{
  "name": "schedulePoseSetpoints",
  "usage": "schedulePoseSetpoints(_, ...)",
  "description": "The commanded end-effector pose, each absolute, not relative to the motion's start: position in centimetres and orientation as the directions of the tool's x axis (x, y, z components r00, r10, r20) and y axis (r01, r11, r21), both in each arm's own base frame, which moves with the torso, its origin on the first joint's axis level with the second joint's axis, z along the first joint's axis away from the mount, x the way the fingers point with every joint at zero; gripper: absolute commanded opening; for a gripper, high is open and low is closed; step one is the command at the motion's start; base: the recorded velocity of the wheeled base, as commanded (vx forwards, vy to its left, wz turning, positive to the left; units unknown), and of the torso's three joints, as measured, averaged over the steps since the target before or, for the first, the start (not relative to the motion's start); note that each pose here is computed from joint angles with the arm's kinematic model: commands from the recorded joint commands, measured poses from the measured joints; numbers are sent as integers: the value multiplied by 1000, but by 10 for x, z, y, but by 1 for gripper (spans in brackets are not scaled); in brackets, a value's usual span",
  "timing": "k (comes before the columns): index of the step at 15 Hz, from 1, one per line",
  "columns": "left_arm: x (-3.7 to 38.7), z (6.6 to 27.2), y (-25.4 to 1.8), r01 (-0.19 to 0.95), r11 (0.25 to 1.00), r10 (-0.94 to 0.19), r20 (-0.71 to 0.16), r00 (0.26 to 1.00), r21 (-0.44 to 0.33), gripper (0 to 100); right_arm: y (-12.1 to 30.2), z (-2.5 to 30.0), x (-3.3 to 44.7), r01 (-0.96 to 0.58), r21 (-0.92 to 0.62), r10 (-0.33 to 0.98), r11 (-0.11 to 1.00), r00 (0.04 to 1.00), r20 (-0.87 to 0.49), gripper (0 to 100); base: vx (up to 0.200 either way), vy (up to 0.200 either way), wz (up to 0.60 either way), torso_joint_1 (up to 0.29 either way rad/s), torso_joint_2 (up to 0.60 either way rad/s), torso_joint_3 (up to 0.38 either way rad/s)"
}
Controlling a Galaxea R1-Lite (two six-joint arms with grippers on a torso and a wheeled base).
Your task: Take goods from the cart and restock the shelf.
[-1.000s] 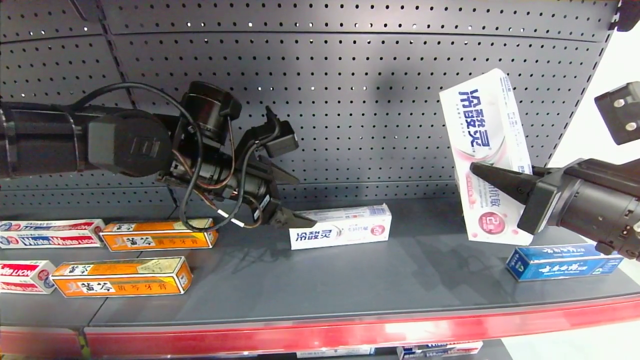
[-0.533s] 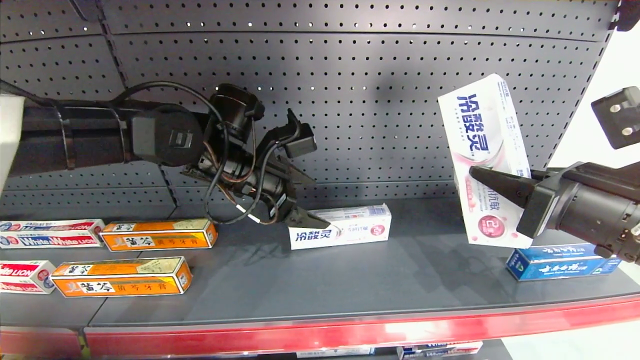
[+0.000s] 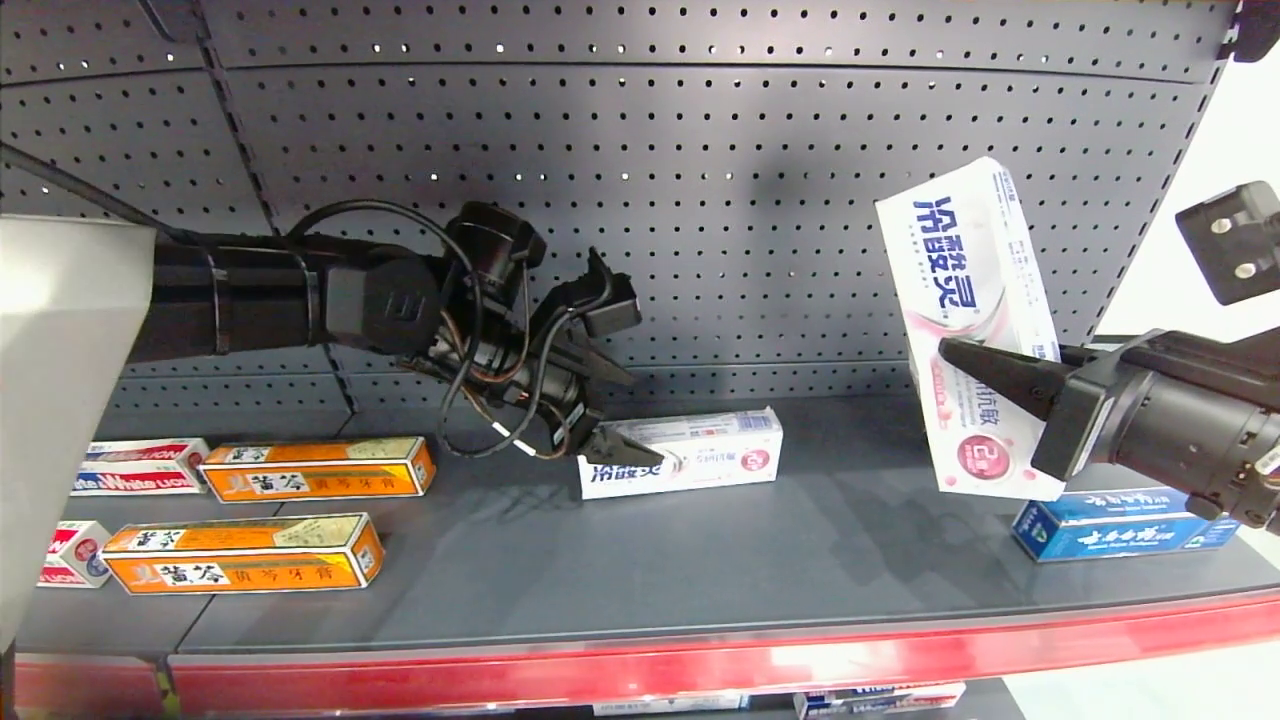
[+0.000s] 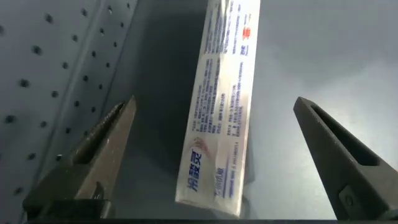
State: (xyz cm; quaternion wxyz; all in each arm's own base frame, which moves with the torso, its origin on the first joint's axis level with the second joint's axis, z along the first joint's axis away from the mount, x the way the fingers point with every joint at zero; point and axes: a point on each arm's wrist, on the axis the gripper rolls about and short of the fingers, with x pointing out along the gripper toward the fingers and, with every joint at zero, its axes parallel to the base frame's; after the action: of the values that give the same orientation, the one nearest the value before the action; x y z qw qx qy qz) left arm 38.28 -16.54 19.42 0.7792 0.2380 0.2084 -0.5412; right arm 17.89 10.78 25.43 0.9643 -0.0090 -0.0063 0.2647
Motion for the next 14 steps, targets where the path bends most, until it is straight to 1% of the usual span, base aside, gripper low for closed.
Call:
schedulePoseSetpoints(1,385,189,-166,944,303,-740,-591,321,132,100,108,254,179,-510,-21,510,860,860,6,0,0,0,0,0,0,0)
schedulePoseSetpoints(7,385,181,-166,947,298,-729,-611,307,121,100,107,254,180,-506,-21,506,862,862,5,0,0,0,0,0,0,0)
schedulePoseSetpoints(12,387,166,-167,951,295,-718,-636,283,89,100,105,253,181,-497,-21,497,868,868,2,0,0,0,0,0,0,0)
schedulePoseSetpoints(14,388,165,-168,952,295,-718,-638,280,86,100,105,253,181,-495,-21,496,868,869,3,0,0,0,0,0,0,0)
